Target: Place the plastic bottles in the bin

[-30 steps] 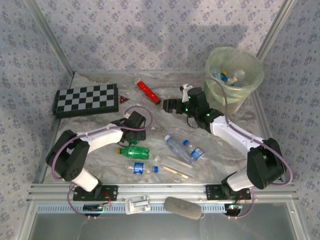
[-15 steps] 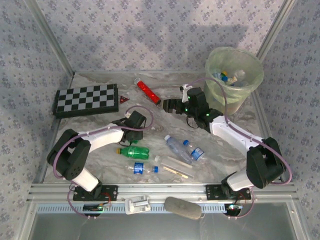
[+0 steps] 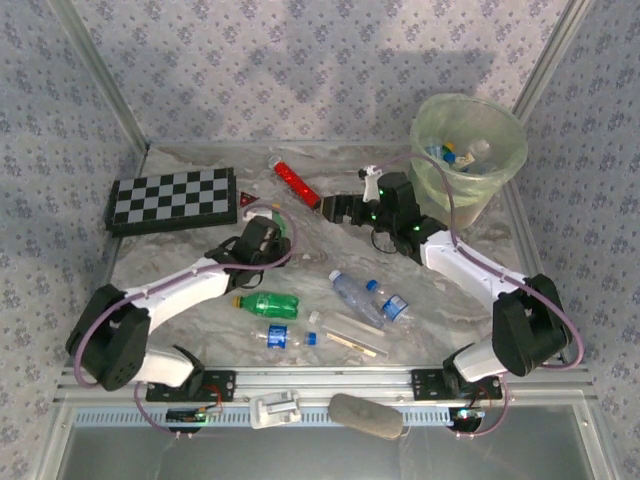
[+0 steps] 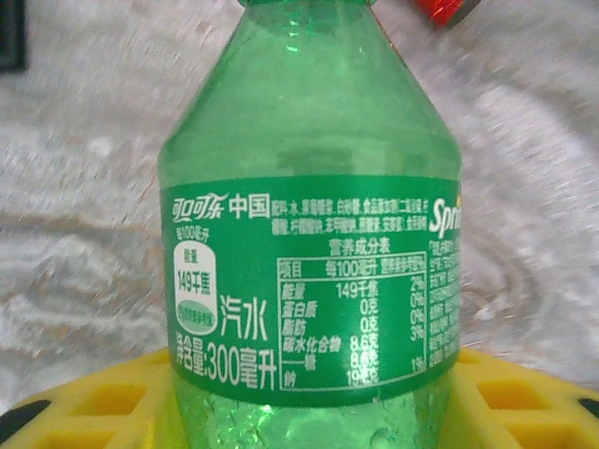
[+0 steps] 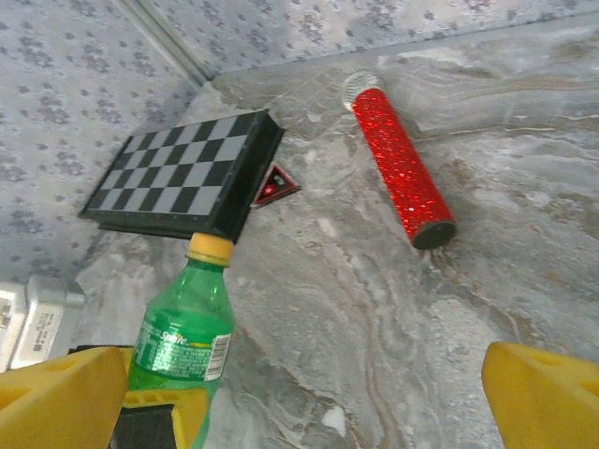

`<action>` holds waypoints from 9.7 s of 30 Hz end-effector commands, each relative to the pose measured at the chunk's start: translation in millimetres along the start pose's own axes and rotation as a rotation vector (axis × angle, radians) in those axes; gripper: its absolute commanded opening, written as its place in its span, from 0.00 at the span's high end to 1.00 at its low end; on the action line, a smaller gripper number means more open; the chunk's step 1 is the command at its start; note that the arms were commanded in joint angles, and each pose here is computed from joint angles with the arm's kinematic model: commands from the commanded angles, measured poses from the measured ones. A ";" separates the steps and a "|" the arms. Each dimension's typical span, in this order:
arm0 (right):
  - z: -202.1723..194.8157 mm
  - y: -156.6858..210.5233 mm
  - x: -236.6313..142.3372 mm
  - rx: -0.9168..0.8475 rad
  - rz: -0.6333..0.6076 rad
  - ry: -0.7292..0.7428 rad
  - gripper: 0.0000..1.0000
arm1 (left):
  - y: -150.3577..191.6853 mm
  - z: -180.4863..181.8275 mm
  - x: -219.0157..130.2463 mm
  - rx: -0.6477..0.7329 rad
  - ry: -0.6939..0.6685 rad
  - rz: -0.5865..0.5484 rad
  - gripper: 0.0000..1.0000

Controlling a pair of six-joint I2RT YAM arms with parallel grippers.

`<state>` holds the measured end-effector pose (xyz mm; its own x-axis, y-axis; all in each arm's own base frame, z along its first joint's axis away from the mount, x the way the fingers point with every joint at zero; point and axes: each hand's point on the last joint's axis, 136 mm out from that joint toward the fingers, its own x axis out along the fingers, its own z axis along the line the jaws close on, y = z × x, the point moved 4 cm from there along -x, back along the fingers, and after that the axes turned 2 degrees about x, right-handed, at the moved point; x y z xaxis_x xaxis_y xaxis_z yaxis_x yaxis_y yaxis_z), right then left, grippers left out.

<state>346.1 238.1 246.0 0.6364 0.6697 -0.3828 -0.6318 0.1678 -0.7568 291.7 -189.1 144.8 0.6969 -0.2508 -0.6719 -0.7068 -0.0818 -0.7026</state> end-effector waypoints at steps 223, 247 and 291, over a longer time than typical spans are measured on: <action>-25.6 172.1 14.6 -0.380 0.896 0.475 0.45 | -32.3 88.9 -19.4 -0.528 -0.060 -0.196 0.00; 35.8 -134.2 -43.0 -0.233 -0.146 0.039 0.49 | -47.8 73.0 -23.9 -0.482 0.045 -0.225 0.00; -191.0 -232.7 -152.6 -0.238 -0.104 0.935 0.42 | -46.2 -17.3 9.5 -0.125 0.206 -0.004 0.00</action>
<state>485.4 -39.1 386.8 0.8852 -0.1932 -0.4231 -0.4345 -0.0190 -0.9005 324.8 -202.4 165.5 0.6613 -0.4436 -0.6049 -0.7315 -0.2027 -0.6511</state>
